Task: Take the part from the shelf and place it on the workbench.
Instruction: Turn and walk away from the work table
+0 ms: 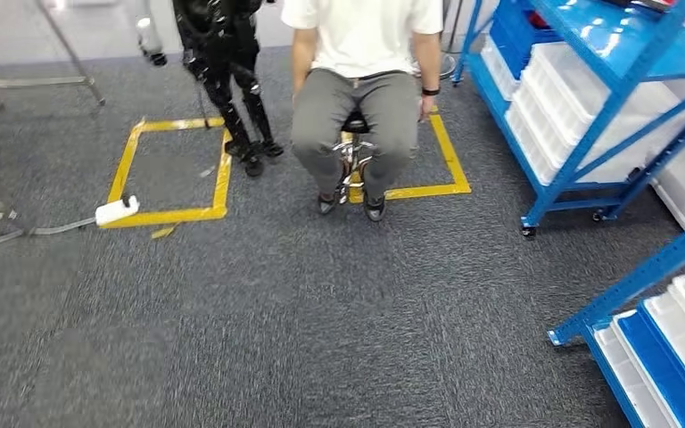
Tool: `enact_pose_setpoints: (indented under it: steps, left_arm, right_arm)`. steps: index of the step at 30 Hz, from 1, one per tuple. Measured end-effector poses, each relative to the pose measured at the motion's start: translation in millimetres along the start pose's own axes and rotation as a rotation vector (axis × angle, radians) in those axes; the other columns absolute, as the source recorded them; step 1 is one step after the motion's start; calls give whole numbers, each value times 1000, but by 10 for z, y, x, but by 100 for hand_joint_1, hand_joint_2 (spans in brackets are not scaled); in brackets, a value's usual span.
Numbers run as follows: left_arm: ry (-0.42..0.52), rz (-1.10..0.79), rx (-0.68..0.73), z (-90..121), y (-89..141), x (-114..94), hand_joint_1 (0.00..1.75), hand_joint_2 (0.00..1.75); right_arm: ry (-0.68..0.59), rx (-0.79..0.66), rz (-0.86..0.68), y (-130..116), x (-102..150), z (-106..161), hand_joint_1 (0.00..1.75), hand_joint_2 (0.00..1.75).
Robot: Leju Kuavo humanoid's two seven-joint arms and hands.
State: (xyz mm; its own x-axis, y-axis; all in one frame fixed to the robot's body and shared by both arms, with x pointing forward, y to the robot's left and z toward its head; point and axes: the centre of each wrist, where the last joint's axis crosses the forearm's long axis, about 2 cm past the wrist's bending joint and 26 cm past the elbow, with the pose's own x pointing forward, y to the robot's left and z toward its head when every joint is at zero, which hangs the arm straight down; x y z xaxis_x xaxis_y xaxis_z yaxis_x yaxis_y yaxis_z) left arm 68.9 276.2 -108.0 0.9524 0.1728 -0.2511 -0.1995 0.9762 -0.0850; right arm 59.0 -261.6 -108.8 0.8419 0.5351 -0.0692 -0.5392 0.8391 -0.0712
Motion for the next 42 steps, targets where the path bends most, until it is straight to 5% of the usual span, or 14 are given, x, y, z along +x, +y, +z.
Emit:
enact_pose_setpoints:
  steps: [42]
  left_arm:
    - [-35, -11, 51, 6, -14, 14, 0, 0]
  right_arm:
    - [1, 6, 11, -17, -6, -2, 0, 0]
